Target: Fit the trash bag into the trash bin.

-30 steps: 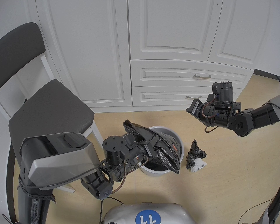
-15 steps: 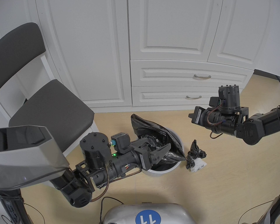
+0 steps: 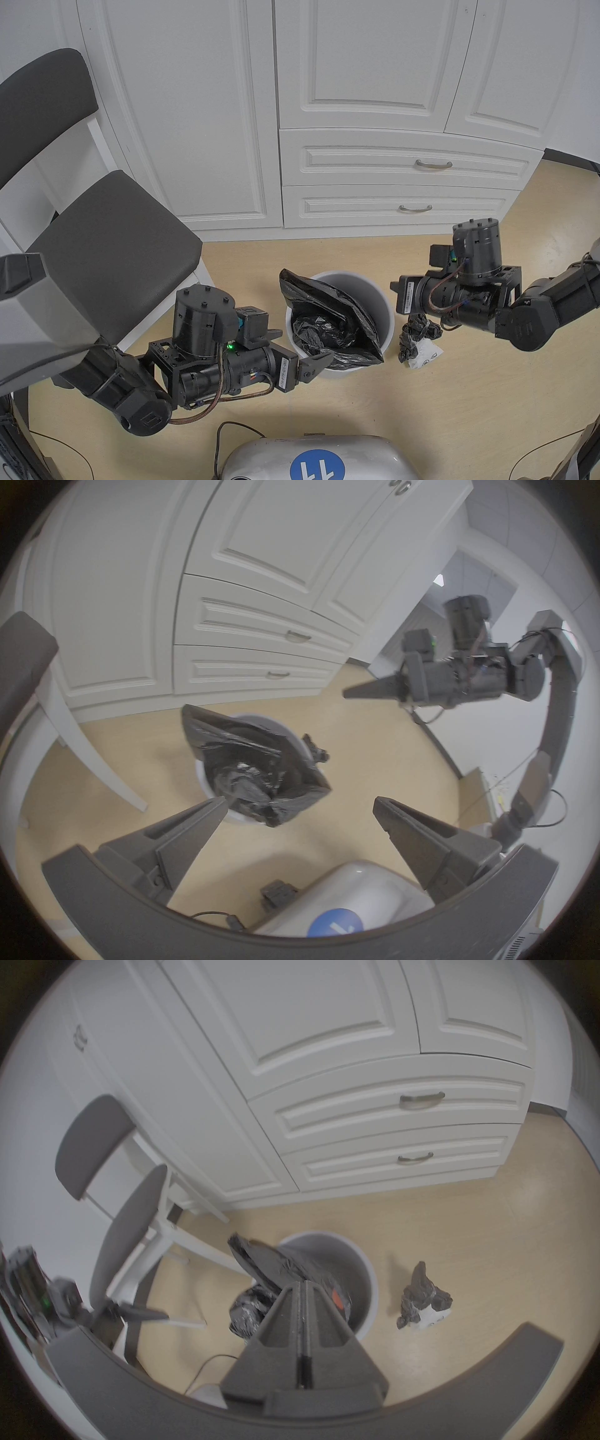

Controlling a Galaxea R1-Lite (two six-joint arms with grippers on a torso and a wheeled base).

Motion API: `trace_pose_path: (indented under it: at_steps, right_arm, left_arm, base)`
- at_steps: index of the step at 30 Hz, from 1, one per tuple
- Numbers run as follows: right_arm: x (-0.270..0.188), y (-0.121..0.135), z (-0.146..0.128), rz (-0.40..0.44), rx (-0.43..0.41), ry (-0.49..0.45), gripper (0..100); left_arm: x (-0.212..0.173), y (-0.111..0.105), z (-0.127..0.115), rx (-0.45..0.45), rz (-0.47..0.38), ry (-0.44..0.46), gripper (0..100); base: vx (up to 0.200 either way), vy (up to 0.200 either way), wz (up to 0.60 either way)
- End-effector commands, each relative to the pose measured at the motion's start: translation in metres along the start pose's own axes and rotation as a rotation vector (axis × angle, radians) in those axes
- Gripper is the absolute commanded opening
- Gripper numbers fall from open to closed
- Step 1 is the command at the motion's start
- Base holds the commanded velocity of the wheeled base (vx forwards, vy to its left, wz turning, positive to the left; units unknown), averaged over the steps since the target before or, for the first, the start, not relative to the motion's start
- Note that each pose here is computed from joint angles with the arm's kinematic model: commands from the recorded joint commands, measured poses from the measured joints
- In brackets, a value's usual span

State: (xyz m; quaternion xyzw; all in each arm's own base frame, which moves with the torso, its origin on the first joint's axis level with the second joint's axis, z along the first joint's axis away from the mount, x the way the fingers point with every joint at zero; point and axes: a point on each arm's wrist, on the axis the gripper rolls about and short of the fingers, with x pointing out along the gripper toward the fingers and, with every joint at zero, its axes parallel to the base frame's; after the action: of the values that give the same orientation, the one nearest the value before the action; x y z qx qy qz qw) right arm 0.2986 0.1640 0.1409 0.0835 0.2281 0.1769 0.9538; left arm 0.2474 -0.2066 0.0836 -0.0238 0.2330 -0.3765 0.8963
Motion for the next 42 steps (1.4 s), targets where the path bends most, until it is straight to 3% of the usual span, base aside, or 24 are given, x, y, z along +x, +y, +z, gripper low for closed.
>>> trace_pose_path:
  at_steps: [1,6,13,14,20,26,36,42]
  right_arm:
    - [0.022,0.008,-0.036,-0.023,-0.054,0.107,0]
    - [0.047,0.017,-0.060,-0.042,-0.073,0.098,0]
    - [0.059,0.015,-0.062,-0.052,-0.067,0.051,0]
    - [0.058,0.014,-0.061,-0.054,-0.067,0.048,100]
    - [0.054,0.010,-0.052,-0.076,-0.076,0.015,100]
    - [0.066,0.006,-0.059,-0.113,-0.078,0.025,100]
    - [0.094,-0.025,-0.071,-0.194,-0.090,0.064,100]
    - [0.103,-0.029,-0.081,-0.203,-0.097,0.088,100]
  left_arm:
    - [0.020,0.012,-0.002,0.008,0.095,-0.005,100]
    - [0.026,0.018,-0.002,0.003,0.135,-0.024,100]
    - [0.025,0.018,-0.001,0.001,0.138,-0.028,100]
    - [0.025,0.019,-0.002,0.001,0.138,-0.027,100]
    - [0.025,0.019,-0.002,0.001,0.138,-0.027,100]
    - [0.026,0.019,-0.003,0.002,0.139,-0.022,100]
    - [0.026,0.022,-0.003,-0.001,0.145,-0.025,100]
    - [0.026,0.023,-0.002,0.000,0.148,-0.025,100]
  base:
    - [0.000,0.000,0.00]
    - [0.000,0.000,0.00]
    - [0.000,0.000,0.00]
    - [0.000,0.000,0.00]
    - [0.000,0.000,0.00]
    - [0.000,0.000,0.00]
    - [0.000,0.000,0.00]
    - [0.000,0.000,0.00]
